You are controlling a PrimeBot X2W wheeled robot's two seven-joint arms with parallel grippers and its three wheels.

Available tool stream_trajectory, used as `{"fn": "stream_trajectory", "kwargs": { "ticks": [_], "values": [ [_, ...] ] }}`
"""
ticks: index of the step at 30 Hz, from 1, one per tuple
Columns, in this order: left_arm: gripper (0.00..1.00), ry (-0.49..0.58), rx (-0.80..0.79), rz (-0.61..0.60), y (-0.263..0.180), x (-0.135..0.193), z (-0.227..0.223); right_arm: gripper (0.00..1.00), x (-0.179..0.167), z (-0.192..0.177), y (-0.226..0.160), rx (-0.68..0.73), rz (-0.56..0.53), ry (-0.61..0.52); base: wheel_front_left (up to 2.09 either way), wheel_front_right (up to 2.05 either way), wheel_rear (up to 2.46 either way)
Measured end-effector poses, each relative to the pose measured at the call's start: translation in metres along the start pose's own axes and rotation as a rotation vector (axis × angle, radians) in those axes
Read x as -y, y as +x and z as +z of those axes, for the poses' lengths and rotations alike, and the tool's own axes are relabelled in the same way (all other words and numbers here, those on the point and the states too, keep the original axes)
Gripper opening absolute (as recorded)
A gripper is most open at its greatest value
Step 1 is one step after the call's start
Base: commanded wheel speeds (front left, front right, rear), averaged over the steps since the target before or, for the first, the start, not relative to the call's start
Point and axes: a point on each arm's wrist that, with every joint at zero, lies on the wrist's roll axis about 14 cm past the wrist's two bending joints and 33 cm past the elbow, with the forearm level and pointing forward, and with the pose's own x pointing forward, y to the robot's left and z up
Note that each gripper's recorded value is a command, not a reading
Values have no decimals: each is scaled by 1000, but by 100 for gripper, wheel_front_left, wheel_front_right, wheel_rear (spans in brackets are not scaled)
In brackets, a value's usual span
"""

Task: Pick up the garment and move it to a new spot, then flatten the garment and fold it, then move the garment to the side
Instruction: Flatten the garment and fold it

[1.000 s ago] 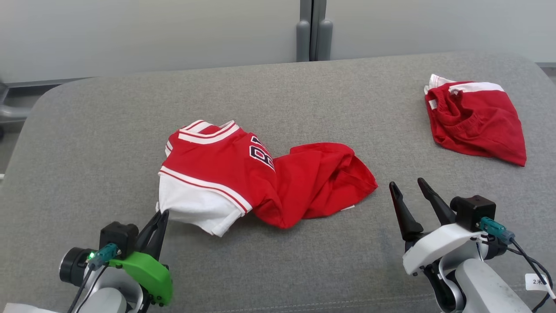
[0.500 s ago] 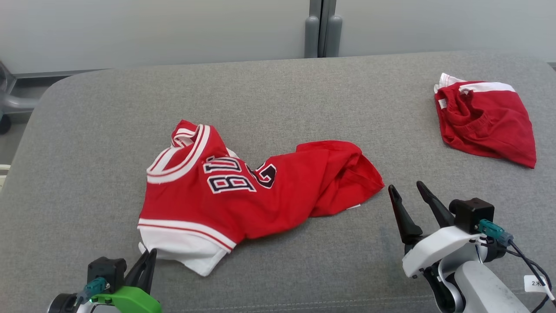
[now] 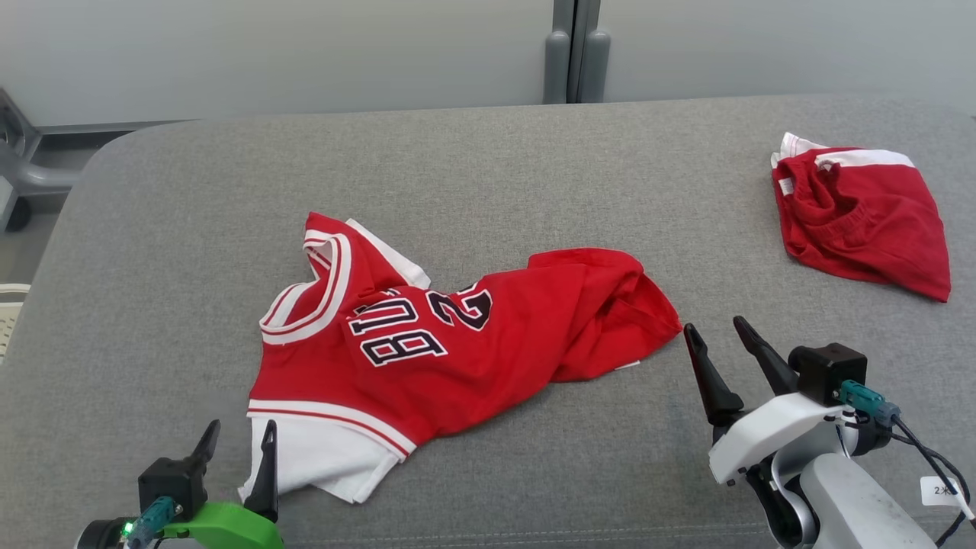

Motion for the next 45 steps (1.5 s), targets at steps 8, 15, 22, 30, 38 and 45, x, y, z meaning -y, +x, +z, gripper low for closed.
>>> {"fn": "stream_trajectory", "kwargs": {
  "ticks": [8, 15, 22, 30, 38, 45],
  "values": [
    [100, -2, 114, 64, -3, -11, 27, 100, -6, 2, 9, -9, 37, -44, 0, 0, 0],
    [100, 10, 289, 133, -14, -21, 76, 100, -8, -3, 18, -47, 55, -86, 0, 0, 0],
    [100, -8, 305, 196, -24, -35, 75, 100, -12, -17, 31, -150, 84, -132, 0, 0, 0],
    [100, -26, 321, 254, -34, -52, 75, 100, -20, -40, 41, -324, 131, -170, 0, 0, 0],
    [100, -36, 325, 272, -40, -54, 72, 100, -20, -50, 53, -417, 156, -216, 0, 0, 0],
    [100, -37, 314, 292, -44, -60, 67, 100, -20, -70, 58, -510, 168, -241, 0, 0, 0]
  ]
}}
